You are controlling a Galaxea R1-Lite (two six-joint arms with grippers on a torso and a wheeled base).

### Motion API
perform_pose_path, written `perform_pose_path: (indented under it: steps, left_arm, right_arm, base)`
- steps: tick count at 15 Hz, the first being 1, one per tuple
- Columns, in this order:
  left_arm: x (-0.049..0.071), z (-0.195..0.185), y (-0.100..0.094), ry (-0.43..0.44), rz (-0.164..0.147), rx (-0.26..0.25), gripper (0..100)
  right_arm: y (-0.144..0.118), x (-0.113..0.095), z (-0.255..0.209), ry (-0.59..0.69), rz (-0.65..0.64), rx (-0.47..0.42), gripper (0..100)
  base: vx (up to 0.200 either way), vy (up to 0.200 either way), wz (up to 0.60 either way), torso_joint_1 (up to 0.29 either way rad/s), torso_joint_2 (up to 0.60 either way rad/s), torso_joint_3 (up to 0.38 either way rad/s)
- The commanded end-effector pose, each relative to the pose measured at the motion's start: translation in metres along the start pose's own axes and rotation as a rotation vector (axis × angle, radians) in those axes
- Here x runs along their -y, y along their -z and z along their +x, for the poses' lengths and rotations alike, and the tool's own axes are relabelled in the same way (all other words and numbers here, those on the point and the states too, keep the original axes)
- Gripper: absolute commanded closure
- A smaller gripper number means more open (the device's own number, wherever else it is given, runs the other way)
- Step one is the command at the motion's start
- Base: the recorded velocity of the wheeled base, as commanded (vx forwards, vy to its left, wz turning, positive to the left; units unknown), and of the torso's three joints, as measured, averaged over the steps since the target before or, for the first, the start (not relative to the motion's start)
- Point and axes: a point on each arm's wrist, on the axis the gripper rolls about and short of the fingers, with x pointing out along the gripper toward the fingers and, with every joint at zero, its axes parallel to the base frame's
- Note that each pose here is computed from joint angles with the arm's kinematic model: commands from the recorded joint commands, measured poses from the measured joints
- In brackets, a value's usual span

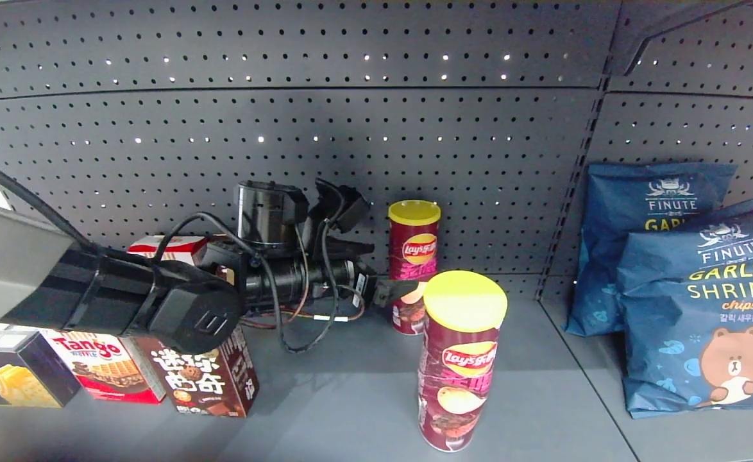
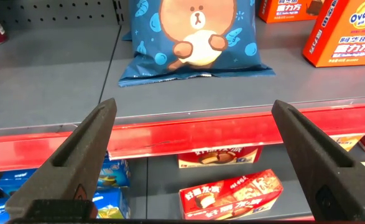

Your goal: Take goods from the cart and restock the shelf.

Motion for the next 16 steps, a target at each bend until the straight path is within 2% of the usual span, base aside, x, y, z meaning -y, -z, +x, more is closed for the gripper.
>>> perform_pose_path:
  steps: [1,3,5,7,8,9,12,16]
  left_arm:
    - [0.005,-0.013,-0.011,-0.01,0.01,0.029,0]
    - [0.008,-0.016,-0.012,-0.115,0.008,0.013,0]
    - [0.01,-0.015,-0.012,-0.16,0.007,-0.007,0]
    - [0.009,-0.017,-0.007,-0.253,-0.006,-0.088,0]
    - [0.009,-0.017,-0.007,-0.253,-0.006,-0.088,0]
    - [0.009,-0.019,-0.003,-0.296,-0.012,-0.14,0]
    - [0.008,-0.019,-0.002,-0.377,-0.014,-0.2,0]
    - [0.007,-0.012,0.005,-0.429,-0.009,-0.235,0]
  right_arm:
    - [0.0,0.0,0.0,-0.001,0.0,-0.001,0]
    - [0.0,0.0,0.0,-0.001,0.0,-0.001,0]
    - [0.0,0.0,0.0,-0.001,0.0,-0.001,0]
    - [0.0,0.0,0.0,0.001,0.0,-0.001,0]
    - [0.0,0.0,0.0,0.001,0.0,-0.001,0]
    - [0.0,0.0,0.0,-0.001,0.0,-0.001,0]
    - [0.0,0.0,0.0,-0.001,0.0,-0.001,0]
    - [0.0,0.0,0.0,0.002,0.0,-0.001,0]
  base:
    - [0.0,0.0,0.0,0.0,0.0,0.0]
    - [0.0,0.0,0.0,0.0,0.0,0.0]
    - [0.0,0.0,0.0,0.0,0.0,0.0]
    - [0.0,0.0,0.0,0.0,0.0,0.0]
    - [0.0,0.0,0.0,0.0,0.0,0.0]
    - [0.0,0.0,0.0,0.0,0.0,0.0]
    - [0.0,0.0,0.0,0.0,0.0,0.0]
    - [0.0,0.0,0.0,0.0,0.0,0.0]
